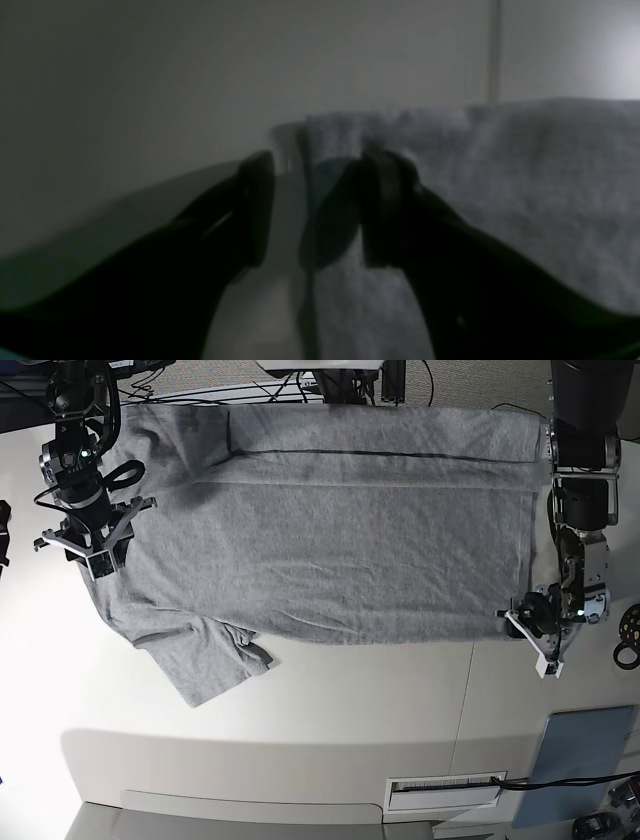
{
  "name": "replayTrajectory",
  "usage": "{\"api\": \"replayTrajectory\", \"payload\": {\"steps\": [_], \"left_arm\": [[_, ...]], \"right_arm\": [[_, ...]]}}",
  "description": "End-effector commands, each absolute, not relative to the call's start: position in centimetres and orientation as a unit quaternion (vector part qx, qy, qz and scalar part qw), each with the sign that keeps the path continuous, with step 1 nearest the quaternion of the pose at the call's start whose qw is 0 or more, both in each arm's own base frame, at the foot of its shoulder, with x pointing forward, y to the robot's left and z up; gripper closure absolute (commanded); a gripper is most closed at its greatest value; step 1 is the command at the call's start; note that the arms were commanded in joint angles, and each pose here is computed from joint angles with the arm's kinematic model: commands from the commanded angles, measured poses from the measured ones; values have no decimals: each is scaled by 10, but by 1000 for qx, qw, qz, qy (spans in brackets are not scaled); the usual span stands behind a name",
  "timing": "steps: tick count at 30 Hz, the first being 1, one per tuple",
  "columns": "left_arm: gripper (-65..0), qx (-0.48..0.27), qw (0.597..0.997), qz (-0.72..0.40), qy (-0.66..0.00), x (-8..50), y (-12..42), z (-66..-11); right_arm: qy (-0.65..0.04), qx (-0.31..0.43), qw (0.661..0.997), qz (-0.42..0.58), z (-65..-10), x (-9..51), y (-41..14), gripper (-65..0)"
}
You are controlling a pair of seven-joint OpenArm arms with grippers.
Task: Fold the T-shirt properly
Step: 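Move the left gripper along the shirt side and grasp the edge near the sleeve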
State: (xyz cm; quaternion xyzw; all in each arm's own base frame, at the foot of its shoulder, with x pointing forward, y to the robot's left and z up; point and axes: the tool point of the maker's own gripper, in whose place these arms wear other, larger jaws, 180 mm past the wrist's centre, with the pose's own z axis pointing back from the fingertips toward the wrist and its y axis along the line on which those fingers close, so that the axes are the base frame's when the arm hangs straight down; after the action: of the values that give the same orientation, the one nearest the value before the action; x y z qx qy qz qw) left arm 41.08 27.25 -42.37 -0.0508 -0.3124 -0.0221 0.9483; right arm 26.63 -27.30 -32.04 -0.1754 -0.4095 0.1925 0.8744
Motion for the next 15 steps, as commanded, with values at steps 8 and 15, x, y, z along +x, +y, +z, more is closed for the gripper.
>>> {"api": "replayTrajectory", "payload": {"steps": [8,15], "left_arm": [[-117,-92,941,-26,-323,417,262,-412],[0,-92,943,-26,-320,416,262,-412]], "right_arm": [[-428,-185,863,196,-308,273,-275,-200],[-438,-183,858,198,-305,276,-273,-200]]}}
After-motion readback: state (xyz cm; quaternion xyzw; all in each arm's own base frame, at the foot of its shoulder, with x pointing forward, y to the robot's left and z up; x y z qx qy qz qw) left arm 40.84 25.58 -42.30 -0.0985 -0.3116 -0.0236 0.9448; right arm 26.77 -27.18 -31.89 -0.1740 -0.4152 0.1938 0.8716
